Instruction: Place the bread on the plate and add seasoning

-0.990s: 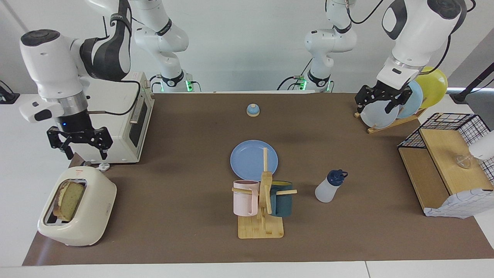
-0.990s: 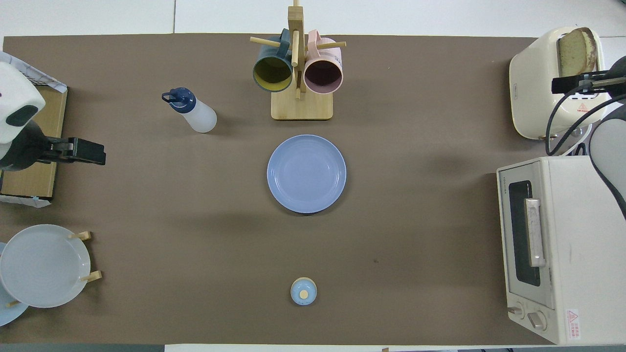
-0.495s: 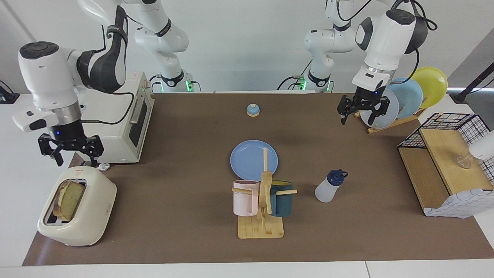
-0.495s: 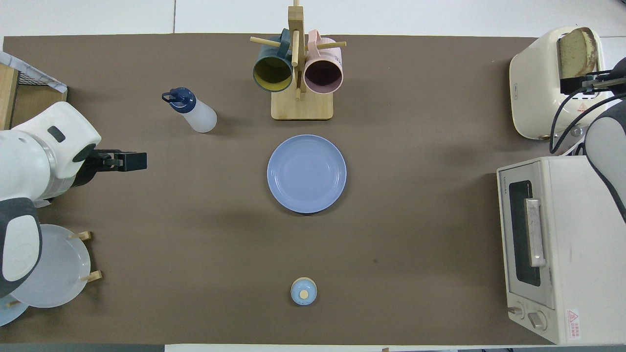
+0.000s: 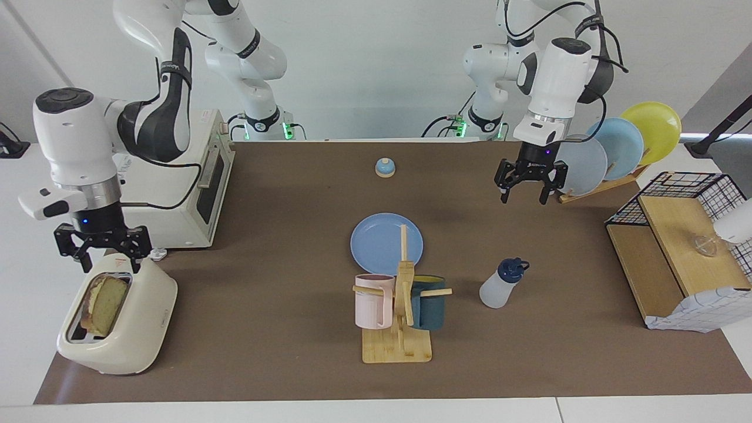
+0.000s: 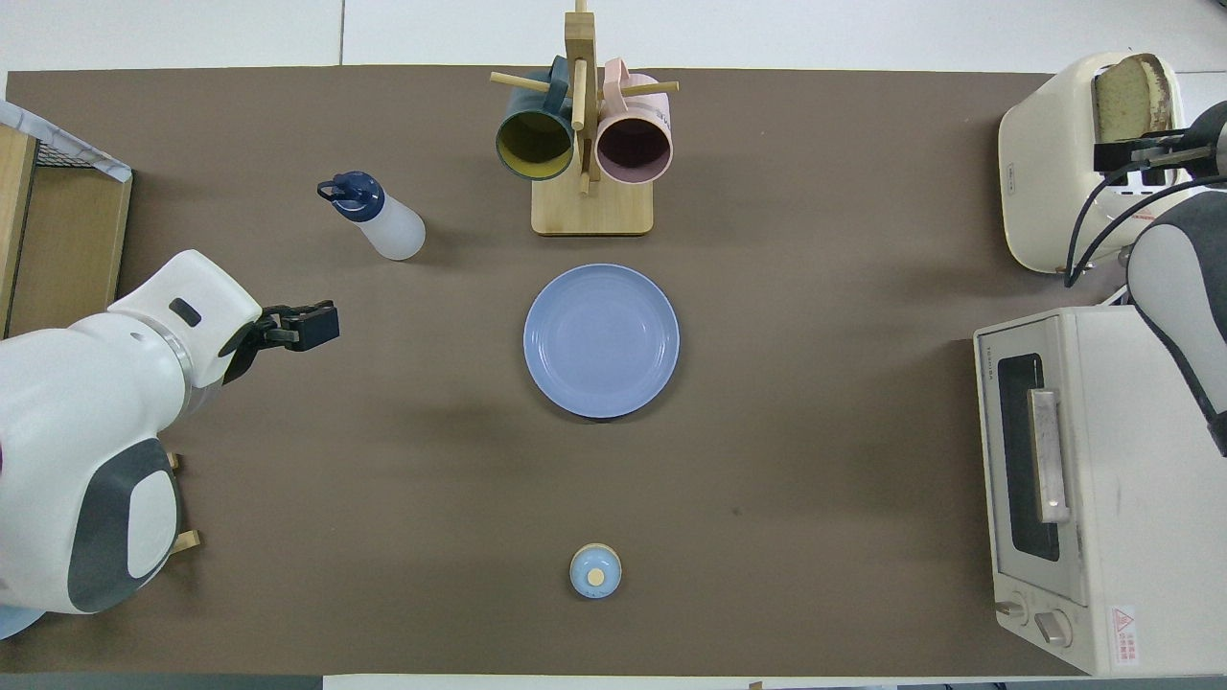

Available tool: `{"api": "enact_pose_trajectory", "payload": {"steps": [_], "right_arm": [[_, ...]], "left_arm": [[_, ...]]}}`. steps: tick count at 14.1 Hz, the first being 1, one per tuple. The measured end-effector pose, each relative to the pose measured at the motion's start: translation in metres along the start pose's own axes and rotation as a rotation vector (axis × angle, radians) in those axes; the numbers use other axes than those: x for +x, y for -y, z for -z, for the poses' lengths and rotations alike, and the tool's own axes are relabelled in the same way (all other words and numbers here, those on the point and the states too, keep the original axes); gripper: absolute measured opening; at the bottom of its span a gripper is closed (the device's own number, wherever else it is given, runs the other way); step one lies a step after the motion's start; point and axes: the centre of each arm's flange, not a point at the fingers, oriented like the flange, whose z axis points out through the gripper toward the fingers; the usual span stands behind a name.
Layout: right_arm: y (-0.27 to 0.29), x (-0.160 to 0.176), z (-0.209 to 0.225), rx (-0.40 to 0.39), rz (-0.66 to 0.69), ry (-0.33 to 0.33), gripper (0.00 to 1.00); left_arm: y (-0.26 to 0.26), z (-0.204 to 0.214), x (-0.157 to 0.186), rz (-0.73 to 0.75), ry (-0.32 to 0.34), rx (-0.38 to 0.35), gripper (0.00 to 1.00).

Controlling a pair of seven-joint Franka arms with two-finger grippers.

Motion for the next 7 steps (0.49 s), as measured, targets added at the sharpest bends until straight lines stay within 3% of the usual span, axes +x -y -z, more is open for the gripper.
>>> {"api": "enact_pose_trajectory", "payload": {"steps": [3, 4, 6, 7], "right_arm": [[-0.005, 0.001, -0.007, -0.012, 0.018, -0.026, 0.82], [-0.004, 0.002, -0.009, -0.024, 0.035, -0.029, 0.73], [-0.002, 0.003, -0.01, -0.036, 0.051, -0.033, 0.67], [-0.001, 0.004, -0.009, -0.036, 0.055, -0.035, 0.59]], "left_arm": [[0.0, -0.007, -0.005, 0.001, -0.069, -0.01, 1.0], [0.0, -0.013, -0.011, -0.002, -0.091, -0.015, 1.0], [-0.004, -0.025, -0.023, -0.012, -0.116, -0.024, 1.0], [-0.005, -0.029, -0.025, -0.014, -0.126, -0.027, 1.0]]}}
